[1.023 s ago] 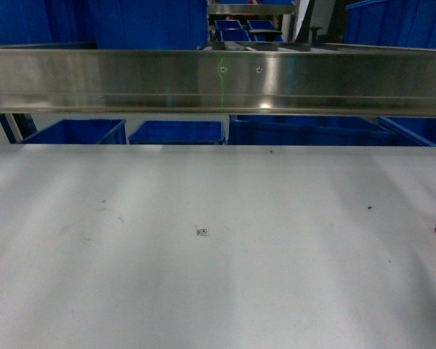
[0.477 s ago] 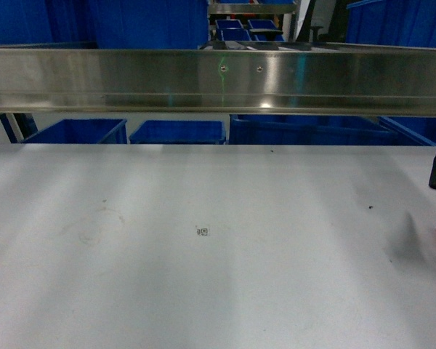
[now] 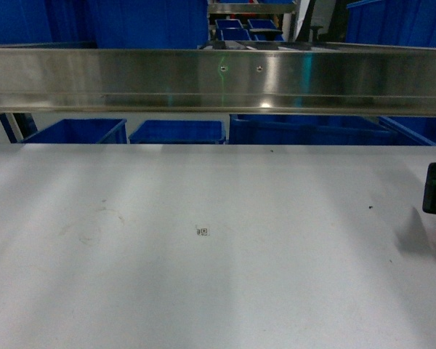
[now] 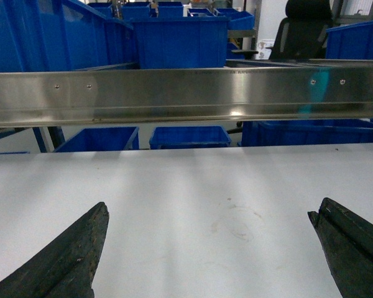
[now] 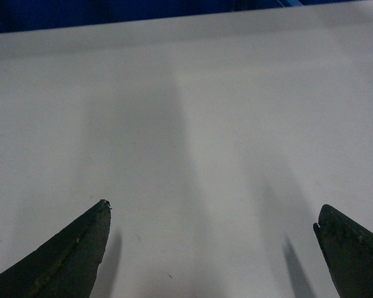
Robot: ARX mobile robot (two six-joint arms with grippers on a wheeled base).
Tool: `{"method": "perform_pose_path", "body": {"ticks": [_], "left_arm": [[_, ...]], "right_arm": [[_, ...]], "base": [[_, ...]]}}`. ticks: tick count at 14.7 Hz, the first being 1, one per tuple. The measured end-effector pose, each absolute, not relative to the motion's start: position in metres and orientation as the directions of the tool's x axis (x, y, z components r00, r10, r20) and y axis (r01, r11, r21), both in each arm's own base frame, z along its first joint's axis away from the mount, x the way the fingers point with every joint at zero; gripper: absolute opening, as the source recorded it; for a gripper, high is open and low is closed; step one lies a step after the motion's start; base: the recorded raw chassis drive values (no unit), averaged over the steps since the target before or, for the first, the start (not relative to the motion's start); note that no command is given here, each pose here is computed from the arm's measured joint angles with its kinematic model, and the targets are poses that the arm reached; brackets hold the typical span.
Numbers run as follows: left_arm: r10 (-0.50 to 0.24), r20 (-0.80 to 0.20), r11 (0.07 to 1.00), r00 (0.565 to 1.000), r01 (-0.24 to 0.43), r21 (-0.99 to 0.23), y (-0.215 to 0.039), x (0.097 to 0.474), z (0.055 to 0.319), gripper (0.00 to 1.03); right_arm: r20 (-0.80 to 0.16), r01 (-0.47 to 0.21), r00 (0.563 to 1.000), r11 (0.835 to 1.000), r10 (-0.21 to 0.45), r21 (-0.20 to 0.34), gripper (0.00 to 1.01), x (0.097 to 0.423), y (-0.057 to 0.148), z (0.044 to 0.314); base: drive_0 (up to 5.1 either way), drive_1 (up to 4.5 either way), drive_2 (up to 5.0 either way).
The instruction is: Place magnetic block on left shelf second layer
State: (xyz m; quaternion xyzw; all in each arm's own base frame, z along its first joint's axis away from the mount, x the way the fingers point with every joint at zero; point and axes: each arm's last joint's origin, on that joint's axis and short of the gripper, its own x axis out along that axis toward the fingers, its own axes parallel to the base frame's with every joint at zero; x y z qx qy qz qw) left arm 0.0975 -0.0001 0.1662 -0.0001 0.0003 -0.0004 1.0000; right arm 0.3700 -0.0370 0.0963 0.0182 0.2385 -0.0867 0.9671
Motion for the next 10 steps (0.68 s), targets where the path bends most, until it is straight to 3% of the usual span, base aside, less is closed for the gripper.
{"method": "perform_pose_path", "body": {"ticks": [4,8,9,10], "left_arm": [[-0.001,-0.001,1.000,1.000,0.001,0.000,0.000,0.098,0.166,0.98],[-0.001,-0.001,1.000,1.000,0.001,0.000,0.000,0.098,0.166,0.98],[-0.001,-0.001,1.000,1.000,0.001,0.000,0.000,0.098,0.166,0.98],[-0.001,0.000,1.000,1.000,0.001,0.000,0.000,0.098,0.166,0.98]], "right_arm": [[-0.522,0.180,0.839,0.984,-0.151,0.005,0.98,0.352,-0.046,0.071],[-0.513,0.165,0.848,0.986,-0.137,0.009,0.98,0.350,-0.042,0.065],[-0.516,0.161,0.846,0.987,-0.133,0.009,0.90,0.349,-0.040,0.064],[-0.514,0.161,0.847,0.987,-0.134,0.007,0.58,0.342,-0.039,0.063]], "base": [[0.0,0.00,0.0],[0.0,0.00,0.0],[0.0,0.00,0.0],[0.0,0.00,0.0]]}}
